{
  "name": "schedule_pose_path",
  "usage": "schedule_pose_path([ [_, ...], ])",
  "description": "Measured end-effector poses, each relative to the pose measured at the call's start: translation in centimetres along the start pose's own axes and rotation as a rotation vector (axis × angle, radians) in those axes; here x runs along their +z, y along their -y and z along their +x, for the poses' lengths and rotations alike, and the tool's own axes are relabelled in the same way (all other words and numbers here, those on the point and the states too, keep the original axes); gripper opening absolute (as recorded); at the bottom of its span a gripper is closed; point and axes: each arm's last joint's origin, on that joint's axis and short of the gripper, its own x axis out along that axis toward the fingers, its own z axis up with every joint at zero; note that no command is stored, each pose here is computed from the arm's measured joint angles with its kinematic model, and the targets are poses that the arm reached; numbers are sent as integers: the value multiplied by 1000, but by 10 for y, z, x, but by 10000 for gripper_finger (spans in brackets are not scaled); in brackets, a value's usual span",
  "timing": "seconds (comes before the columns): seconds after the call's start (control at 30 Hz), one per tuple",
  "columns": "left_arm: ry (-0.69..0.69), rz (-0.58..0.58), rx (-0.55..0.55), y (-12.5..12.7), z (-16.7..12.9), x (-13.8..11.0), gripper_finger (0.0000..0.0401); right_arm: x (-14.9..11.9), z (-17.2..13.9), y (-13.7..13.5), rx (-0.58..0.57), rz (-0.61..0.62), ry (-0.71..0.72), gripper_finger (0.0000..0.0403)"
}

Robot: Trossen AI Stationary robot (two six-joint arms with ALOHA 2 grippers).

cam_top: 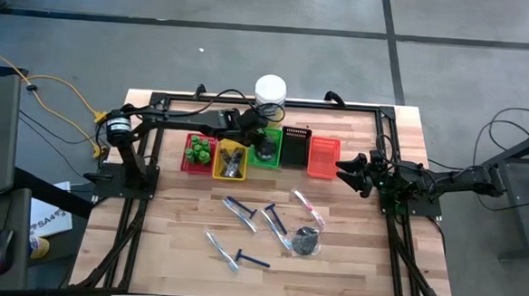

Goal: Pick & Place Travel size toiletries
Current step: Put the blue toothbrush into the black bin

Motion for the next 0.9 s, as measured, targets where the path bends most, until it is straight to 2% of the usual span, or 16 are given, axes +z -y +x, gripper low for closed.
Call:
schedule_pose_path([
  [0.17,-14,-19,-51,19,-34,-14,175,0,0,0,0,0,0,294],
  [0.43,-174,171,-145,53,-83,-67,155,0,0,0,0,0,0,294],
  [0.6,-274,410,-238,69,-105,-100,154,0,0,0,0,0,1,294],
  [0.77,-335,717,-329,81,-125,-135,159,0,0,0,0,0,0,294],
  [0.9,-421,863,-372,85,-139,-162,181,0,0,0,0,0,0,294],
])
